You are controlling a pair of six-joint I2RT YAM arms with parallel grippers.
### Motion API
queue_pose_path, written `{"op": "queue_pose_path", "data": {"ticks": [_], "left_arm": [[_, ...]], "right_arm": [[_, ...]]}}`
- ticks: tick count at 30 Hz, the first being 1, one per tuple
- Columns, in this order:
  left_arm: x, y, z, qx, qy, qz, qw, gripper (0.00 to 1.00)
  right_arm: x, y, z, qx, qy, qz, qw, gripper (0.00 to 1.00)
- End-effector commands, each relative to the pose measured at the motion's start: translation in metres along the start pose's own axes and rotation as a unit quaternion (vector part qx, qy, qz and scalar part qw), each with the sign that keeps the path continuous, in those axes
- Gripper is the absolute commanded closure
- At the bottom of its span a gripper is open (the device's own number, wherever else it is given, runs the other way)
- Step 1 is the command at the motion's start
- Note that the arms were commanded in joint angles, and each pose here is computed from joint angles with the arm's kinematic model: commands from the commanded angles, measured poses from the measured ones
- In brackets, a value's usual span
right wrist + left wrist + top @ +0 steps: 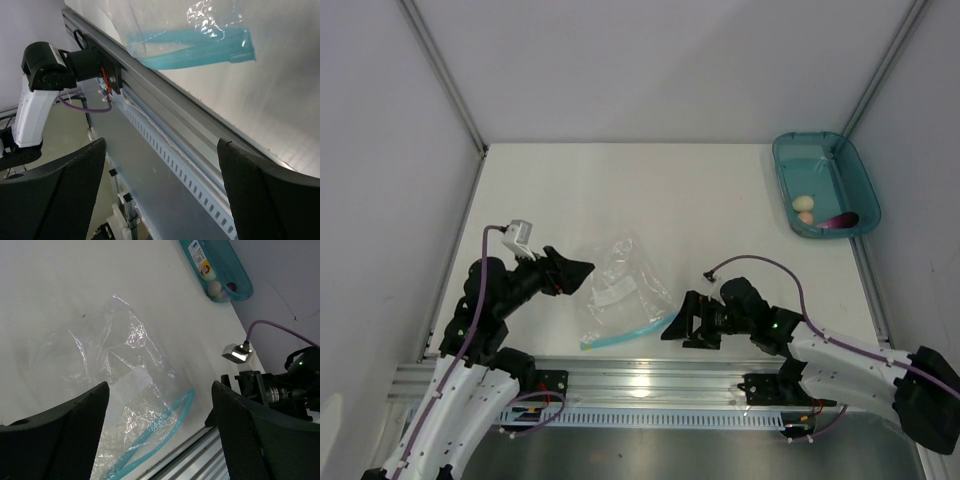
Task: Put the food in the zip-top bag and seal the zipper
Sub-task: Pick up the zipper food storage bag at the center of the board.
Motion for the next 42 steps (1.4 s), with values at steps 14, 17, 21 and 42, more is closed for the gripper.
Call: {"op": "queue_pose_path", "data": {"ticks": [14, 17, 21, 42], "left_arm": [[-0.003, -0.018, 0.015, -0.016, 0.016, -0.01, 1.0, 0.19], [-0.006, -0.021, 0.016, -0.024, 0.025, -0.007, 0.999, 0.21], [-0.012, -0.023, 0.015, -0.026, 0.038, -0.005, 0.999, 0.23], [-0.036, -0.042, 0.006, -0.012, 0.077, -0.039, 0.996, 0.25]], "right_arm": [[0.025, 0.042, -0.058, 0.082, -0.051, -0.039, 0.995, 0.12], [0.031, 0.043, -0.061, 0.076, -0.074, -0.043, 0.993, 0.14], [0.036, 0.039, -0.065, 0.062, -0.094, -0.049, 0.992, 0.18], [0.057, 0.018, -0.09, 0.069, -0.197, -0.057, 0.976, 0.55]]}}
Point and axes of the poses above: each gripper's point midway between its finger pads, its own z axis back along the fingers, its own y axis along the line the jaws close on, x = y × z, the point moved 8 cm from there along z, back along the fingers, and after that the axes turned 1 degree about -z, right-handed, at the moved point
